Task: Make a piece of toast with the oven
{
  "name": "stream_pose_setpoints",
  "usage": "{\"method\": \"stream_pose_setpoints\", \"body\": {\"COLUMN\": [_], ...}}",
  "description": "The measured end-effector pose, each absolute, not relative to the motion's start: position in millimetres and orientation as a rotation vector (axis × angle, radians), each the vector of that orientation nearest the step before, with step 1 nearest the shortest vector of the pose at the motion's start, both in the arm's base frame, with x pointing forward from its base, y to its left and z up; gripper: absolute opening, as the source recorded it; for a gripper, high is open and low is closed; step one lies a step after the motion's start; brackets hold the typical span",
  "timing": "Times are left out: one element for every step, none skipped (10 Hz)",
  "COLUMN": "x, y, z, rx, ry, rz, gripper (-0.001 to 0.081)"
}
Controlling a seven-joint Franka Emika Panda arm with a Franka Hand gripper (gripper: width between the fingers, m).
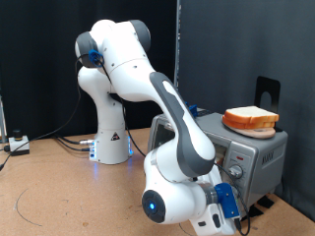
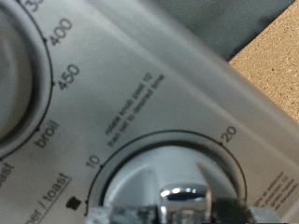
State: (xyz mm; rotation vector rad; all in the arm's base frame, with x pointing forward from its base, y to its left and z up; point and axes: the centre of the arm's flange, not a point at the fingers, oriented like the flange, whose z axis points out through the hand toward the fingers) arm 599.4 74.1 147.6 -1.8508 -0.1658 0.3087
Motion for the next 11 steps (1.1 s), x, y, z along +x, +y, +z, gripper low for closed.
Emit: {"method": "stream_pose_setpoints", "body": {"x": [599,599,601,602,603,603,603,602,601,599,598], "y": [74,74,68,61,54,48,41,30,16,1,-13], "z": [148,148,146,145,145,145,148,155,165,174,183], "rx": [-1.851,-1.851,-1.863,-1.870,-1.875,-1.873,-1.855,-1.825,-1.793,-1.777,-1.778], "ry": [-0.166,-0.166,-0.156,-0.146,-0.139,-0.135,-0.127,-0.119,-0.123,-0.154,-0.189], "rz": [0.309,0.309,0.300,0.293,0.289,0.291,0.317,0.355,0.402,0.452,0.501], "gripper": [0.0095,0.0095,0.0095,0.0221,0.0221,0.0433,0.0573,0.0573,0.0722,0.0722,0.0793]}}
